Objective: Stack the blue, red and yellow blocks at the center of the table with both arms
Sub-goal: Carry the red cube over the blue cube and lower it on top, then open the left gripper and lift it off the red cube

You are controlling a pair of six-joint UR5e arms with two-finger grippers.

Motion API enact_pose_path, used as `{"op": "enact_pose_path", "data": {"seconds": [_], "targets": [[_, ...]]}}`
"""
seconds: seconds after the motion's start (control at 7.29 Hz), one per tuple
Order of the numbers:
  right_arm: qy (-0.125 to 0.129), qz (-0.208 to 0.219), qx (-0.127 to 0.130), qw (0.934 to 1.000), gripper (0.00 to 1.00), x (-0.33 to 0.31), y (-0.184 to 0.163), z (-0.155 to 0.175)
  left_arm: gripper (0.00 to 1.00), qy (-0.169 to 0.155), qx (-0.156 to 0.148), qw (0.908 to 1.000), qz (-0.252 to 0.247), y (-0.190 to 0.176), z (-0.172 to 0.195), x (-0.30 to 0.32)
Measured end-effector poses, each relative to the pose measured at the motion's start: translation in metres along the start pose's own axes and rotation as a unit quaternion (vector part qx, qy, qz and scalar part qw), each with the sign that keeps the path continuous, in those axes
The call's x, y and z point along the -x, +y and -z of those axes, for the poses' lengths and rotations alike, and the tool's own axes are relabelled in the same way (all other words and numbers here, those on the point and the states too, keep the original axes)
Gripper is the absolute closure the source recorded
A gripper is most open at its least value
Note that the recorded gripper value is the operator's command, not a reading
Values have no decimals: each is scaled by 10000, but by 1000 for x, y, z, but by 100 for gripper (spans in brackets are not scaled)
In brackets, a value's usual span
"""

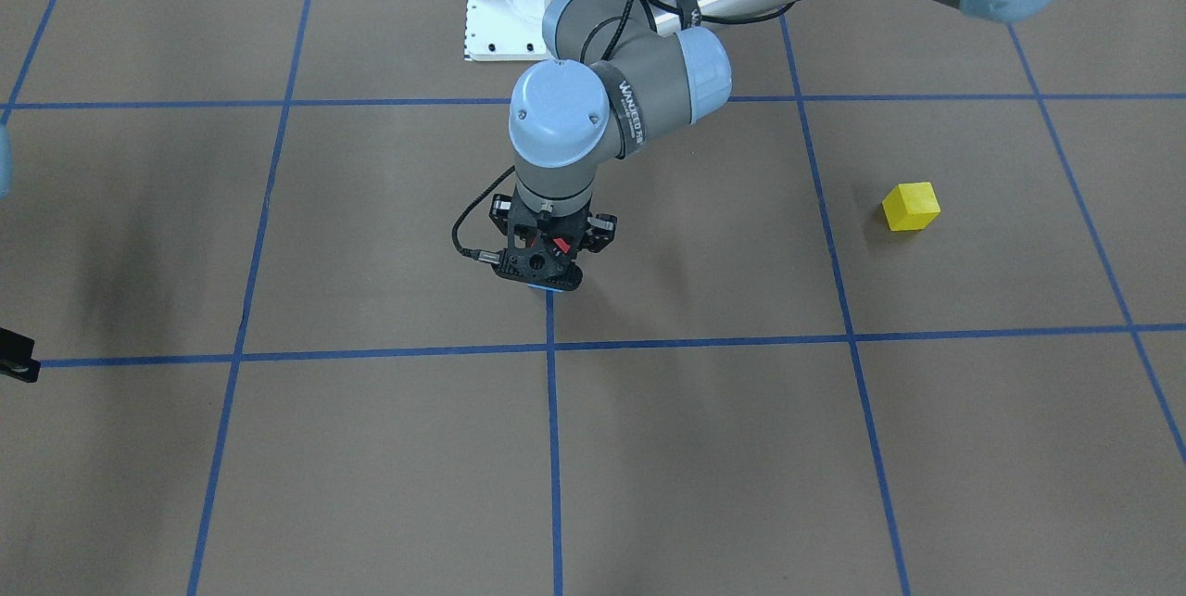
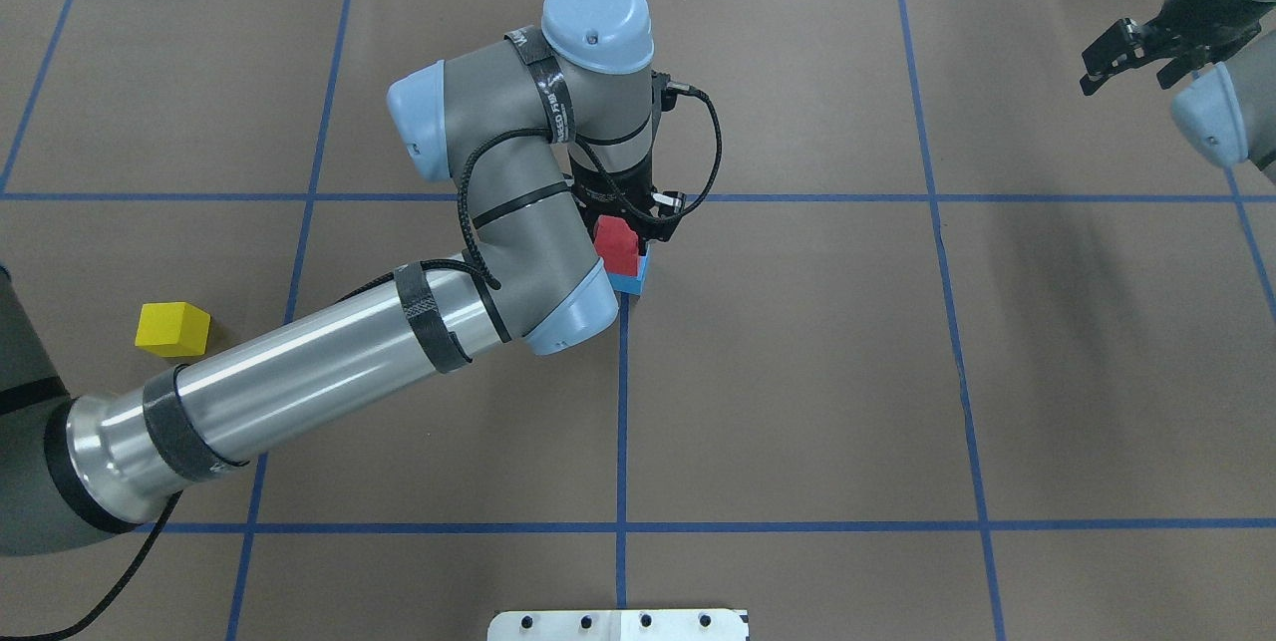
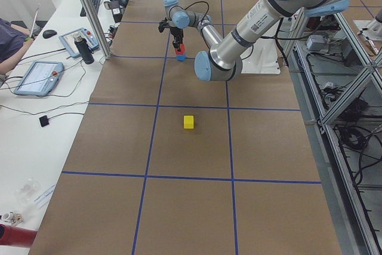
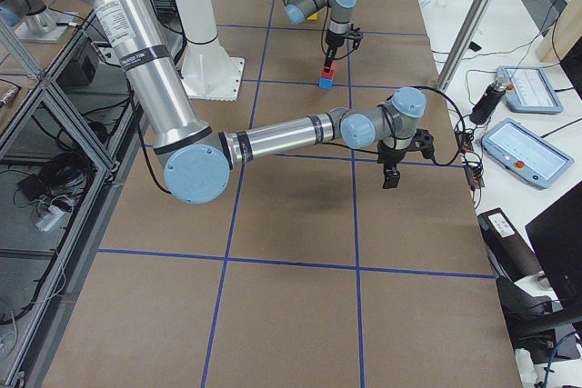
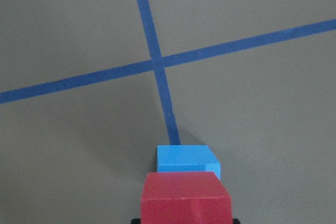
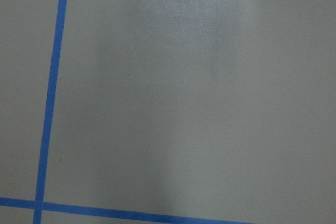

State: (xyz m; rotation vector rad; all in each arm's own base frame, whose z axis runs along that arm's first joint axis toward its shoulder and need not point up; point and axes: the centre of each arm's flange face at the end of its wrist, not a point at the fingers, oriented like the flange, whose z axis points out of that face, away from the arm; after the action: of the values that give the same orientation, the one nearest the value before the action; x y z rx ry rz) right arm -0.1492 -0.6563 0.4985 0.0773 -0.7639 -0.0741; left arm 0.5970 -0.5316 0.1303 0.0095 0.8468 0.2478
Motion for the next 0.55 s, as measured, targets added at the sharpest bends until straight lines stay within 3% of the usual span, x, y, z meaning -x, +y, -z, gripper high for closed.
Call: {"op": "enact_pose_path", "data": {"seconds": [0.55], "targets": [[1, 5, 2, 10000, 1, 0, 0, 0, 100, 14, -9, 10000, -9, -1, 1, -2]]}}
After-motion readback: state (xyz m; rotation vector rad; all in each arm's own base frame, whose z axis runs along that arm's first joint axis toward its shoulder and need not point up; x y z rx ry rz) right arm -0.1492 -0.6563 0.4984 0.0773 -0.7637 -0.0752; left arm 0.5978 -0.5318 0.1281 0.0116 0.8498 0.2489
